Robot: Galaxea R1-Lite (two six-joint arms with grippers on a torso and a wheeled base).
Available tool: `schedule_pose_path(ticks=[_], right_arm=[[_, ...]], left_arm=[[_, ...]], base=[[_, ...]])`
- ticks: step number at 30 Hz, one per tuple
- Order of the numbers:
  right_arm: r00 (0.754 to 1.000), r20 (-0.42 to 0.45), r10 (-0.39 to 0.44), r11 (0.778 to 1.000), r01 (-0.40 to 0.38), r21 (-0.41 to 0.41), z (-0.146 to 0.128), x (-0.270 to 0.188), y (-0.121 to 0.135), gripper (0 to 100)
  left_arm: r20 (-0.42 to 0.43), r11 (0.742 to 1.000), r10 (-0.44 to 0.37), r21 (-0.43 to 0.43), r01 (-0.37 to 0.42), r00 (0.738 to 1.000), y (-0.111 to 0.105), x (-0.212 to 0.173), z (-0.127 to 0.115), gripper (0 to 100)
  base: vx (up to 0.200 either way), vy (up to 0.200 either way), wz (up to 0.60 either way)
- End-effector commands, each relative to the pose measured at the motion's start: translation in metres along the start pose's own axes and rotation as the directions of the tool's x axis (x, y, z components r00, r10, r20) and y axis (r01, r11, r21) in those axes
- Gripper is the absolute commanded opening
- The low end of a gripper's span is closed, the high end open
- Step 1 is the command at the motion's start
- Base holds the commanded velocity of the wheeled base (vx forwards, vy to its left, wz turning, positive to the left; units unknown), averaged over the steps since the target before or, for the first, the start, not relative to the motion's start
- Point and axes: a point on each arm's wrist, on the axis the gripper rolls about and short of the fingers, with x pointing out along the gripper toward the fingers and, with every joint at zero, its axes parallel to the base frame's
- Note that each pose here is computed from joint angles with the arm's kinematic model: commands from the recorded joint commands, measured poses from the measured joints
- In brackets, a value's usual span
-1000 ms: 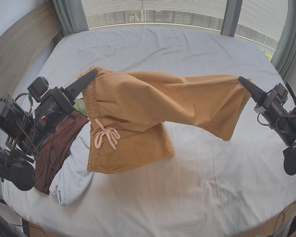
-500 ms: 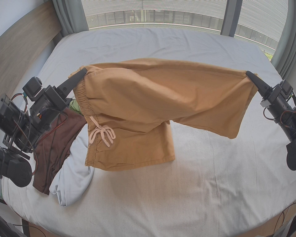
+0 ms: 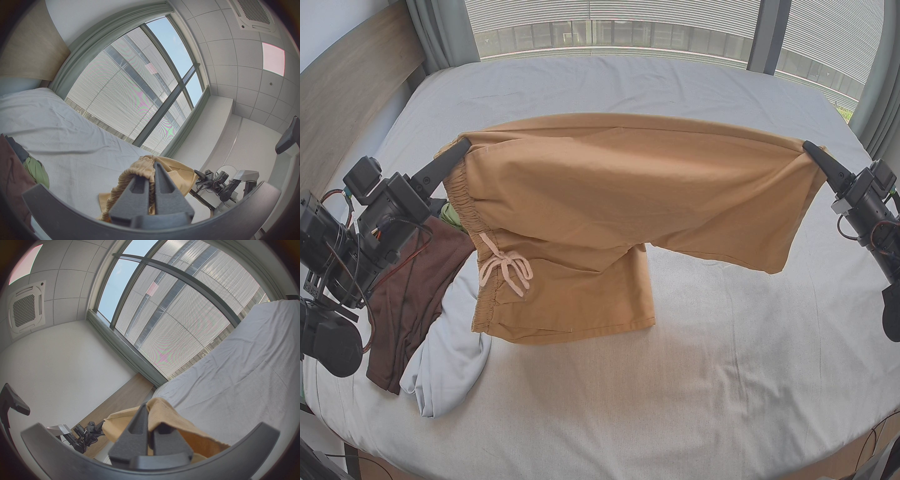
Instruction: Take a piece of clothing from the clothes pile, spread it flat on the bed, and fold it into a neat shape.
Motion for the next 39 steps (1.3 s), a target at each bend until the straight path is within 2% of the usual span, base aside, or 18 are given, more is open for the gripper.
schedule_pose_path(ticks=[1, 6, 23, 39], right_arm=[[1.000, 0.006, -0.008, 1.000, 0.008, -0.007, 0.002, -0.001, -0.002, 0], [1.000, -0.014, -0.003, 1.000, 0.003, -0.017, 0.006, -0.005, -0.007, 0], [1.000, 0.006, -0.021, 0.999, 0.021, -0.040, 0.014, -0.008, -0.012, 0], [1.000, 0.020, -0.005, 0.998, 0.006, -0.055, 0.019, -0.006, -0.008, 0]], left_arm=[[0.001, 1.000, 0.012, 0.001, -0.012, 1.000, 0.003, -0.002, 0.001, 0], [0.008, 1.000, 0.011, 0.005, -0.011, 1.000, 0.003, -0.002, 0.003, 0], [0.021, 0.999, 0.035, 0.017, -0.036, 0.999, 0.009, -0.005, 0.009, 0], [0.049, 0.999, 0.015, 0.036, -0.017, 0.999, 0.005, -0.002, 0.017, 0]], base=[[0.000, 0.000, 0.00], [0.000, 0.000, 0.00], [0.000, 0.000, 0.00], [0.000, 0.000, 0.00]])
